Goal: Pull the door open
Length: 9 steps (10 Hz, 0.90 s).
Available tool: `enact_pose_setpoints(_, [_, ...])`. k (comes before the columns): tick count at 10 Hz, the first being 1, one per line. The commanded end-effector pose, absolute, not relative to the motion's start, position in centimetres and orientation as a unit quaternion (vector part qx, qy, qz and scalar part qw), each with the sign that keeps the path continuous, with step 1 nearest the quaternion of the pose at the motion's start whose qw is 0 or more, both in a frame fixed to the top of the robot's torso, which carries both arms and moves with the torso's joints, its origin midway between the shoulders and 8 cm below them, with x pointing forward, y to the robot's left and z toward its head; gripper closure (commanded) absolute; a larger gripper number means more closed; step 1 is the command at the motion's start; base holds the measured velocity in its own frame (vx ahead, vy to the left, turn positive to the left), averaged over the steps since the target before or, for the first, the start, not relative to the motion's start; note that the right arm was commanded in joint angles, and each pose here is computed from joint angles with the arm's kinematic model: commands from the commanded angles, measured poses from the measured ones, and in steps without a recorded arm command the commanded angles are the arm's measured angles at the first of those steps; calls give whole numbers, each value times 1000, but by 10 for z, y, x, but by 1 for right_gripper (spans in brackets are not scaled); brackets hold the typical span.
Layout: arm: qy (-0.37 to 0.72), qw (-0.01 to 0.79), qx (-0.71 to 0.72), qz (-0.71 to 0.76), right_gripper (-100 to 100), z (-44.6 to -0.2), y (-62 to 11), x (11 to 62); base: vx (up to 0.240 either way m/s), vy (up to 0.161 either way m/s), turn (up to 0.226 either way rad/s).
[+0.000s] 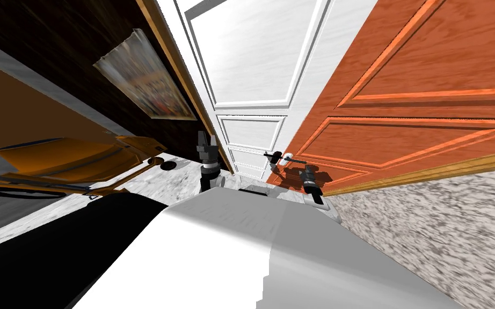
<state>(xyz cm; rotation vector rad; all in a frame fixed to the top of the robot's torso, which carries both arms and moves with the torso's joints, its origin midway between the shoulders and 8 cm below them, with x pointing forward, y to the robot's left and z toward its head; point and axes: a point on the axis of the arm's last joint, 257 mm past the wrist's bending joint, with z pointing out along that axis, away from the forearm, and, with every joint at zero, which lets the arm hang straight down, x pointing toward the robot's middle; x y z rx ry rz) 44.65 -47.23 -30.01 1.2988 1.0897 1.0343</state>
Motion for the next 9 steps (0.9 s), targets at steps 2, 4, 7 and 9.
enact_pose_setpoints(2, [453,550,550,436,-100,-297,-483,445,185,-52,116])
enact_pose_setpoints(4, [453,548,548,441,-100,-296,-478,448,149,10,139])
enact_pose_setpoints(7, [453,548,548,441,100,-296,-478,448,-22,-4,-14])
enact_pose_setpoints(9, [453,548,548,441,100,-296,-478,448,-16,2,-1])
